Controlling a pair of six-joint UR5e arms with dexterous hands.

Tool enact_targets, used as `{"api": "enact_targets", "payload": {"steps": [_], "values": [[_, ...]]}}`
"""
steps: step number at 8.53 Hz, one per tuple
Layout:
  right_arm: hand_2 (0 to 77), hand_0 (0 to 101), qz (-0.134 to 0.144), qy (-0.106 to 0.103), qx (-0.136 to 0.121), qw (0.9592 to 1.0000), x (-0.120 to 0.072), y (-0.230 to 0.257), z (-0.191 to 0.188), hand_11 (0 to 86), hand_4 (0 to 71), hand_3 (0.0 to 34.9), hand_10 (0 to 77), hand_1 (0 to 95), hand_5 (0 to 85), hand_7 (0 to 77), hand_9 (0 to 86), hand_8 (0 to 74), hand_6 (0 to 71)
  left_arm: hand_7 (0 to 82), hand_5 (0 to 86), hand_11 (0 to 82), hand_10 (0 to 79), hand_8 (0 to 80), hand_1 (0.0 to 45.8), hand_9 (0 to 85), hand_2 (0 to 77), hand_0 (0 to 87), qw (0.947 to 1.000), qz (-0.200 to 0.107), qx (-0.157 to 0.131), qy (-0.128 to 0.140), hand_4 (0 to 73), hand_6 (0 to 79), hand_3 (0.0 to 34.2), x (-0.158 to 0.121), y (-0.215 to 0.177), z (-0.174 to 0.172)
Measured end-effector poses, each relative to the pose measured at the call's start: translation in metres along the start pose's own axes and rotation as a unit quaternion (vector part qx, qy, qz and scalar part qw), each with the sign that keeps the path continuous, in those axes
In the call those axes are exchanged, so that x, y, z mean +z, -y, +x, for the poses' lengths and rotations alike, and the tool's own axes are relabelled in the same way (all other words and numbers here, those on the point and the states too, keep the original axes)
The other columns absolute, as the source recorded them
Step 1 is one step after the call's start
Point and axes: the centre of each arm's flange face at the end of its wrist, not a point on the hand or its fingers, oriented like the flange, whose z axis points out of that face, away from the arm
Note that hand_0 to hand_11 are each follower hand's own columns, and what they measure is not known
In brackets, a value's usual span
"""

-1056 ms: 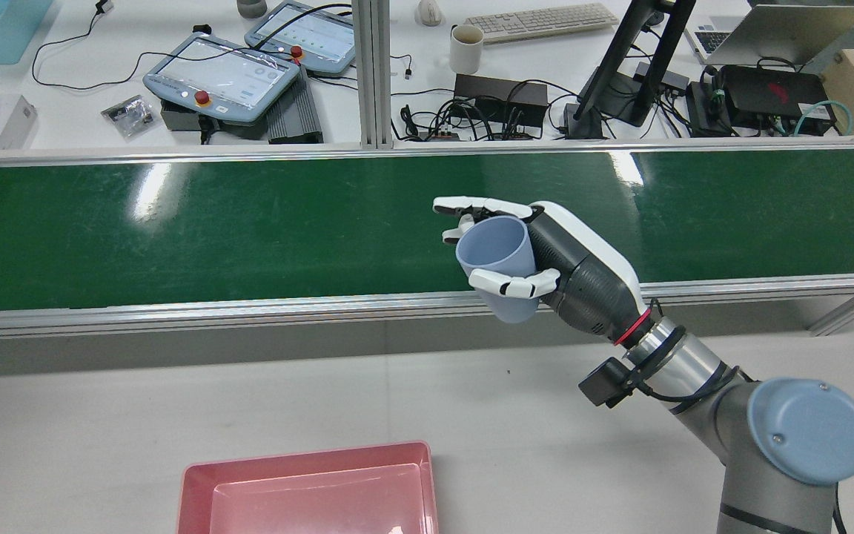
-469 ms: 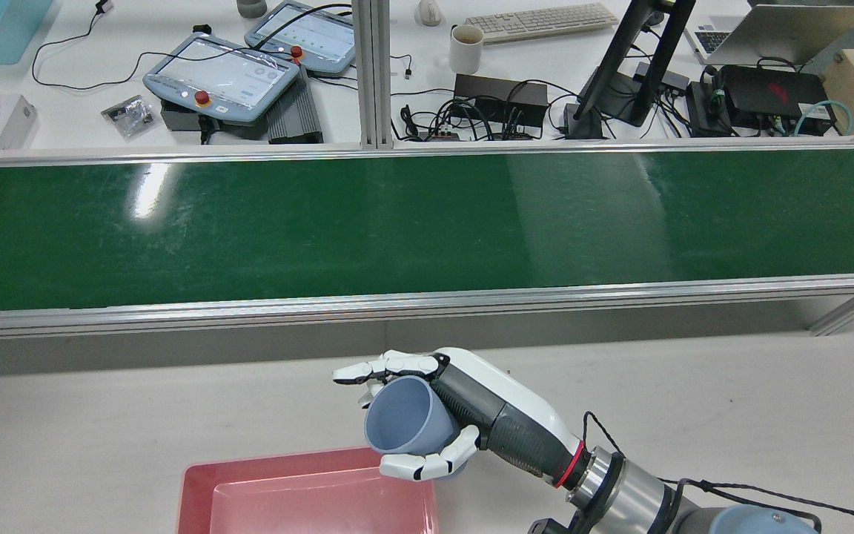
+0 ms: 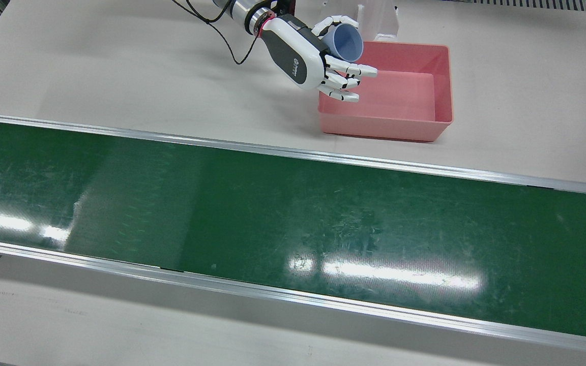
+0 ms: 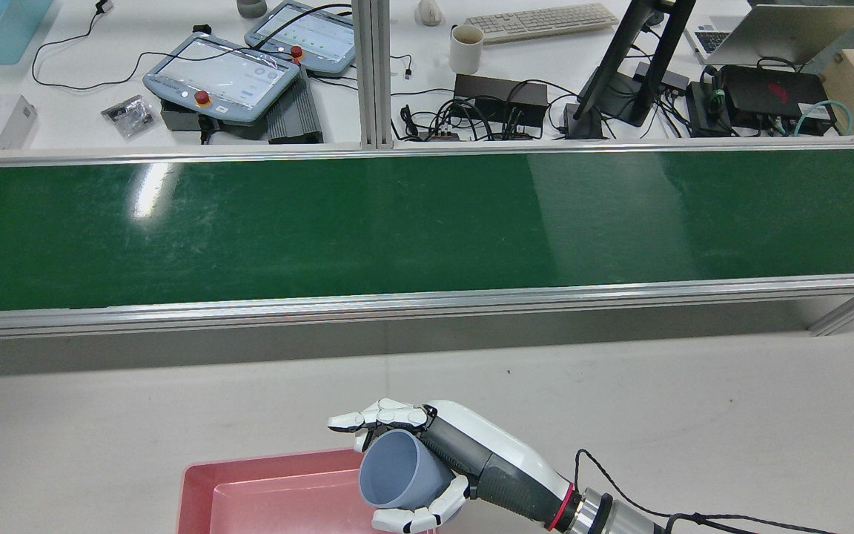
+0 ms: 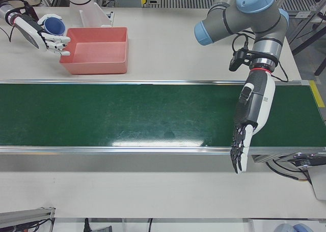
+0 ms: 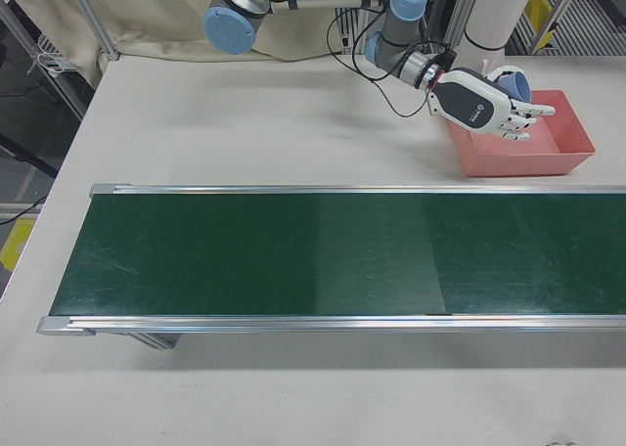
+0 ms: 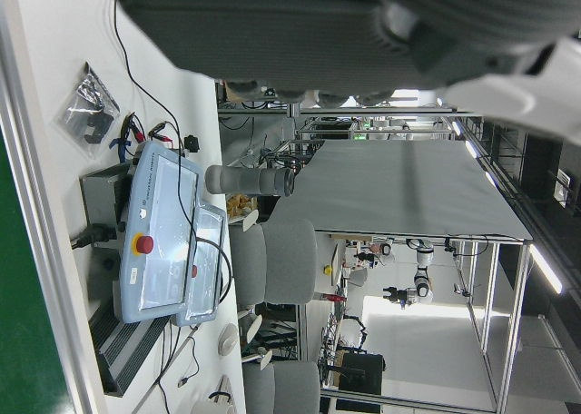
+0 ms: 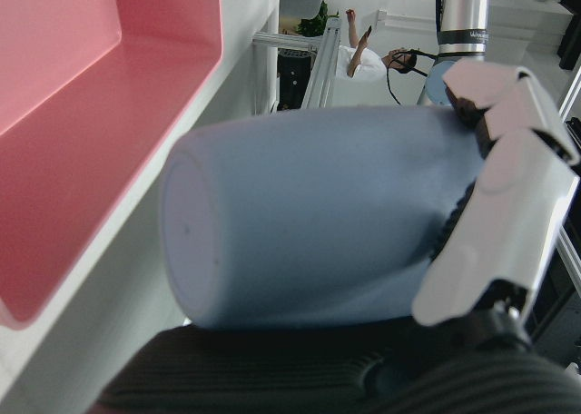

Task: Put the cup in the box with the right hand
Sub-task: 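Lower the cup into the pink box and open the right hand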

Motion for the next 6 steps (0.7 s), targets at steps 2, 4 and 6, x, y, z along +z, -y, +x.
{"api": "enact_targets", "payload": {"steps": [2, 4, 6], "values": [[30.5, 46, 0.007, -0.015, -0.006, 0.9998, -0.003, 0.007, 0.016, 10.4, 0.0, 0.0, 4.4, 22.4, 4.9, 44.7, 38.7, 21.3, 12.0, 0.0, 0.0, 0.0, 0.0, 0.0, 0.5, 0.0, 0.5, 0.0, 1.0, 0.0, 0.0, 0.0, 0.0, 0.0, 0.0, 0.0, 0.0, 0.0], [29.5, 47, 0.009, -0.02, -0.007, 0.9997, -0.004, 0.009, 0.023, 1.1, 0.0, 0.0, 0.0, 24.0, 4.9, 10.9, 13.6, 0.0, 0.5, 0.0, 0.0, 0.0, 0.0, 0.0, 0.5, 0.0, 0.5, 0.0, 1.0, 0.0, 0.0, 0.0, 0.0, 0.0, 0.0, 0.0, 0.0, 0.0], [26.2, 47, 0.008, -0.022, -0.006, 0.9997, -0.004, 0.008, 0.024, 1.1, 0.0, 0.0, 0.0, 21.3, 4.9, 1.6, 0.5, 0.0, 0.5, 0.0, 0.0, 0.0, 0.0, 0.0, 0.5, 0.0, 0.5, 0.0, 1.0, 0.0, 0.0, 0.0, 0.0, 0.0, 0.0, 0.0, 0.0, 0.0]]}}
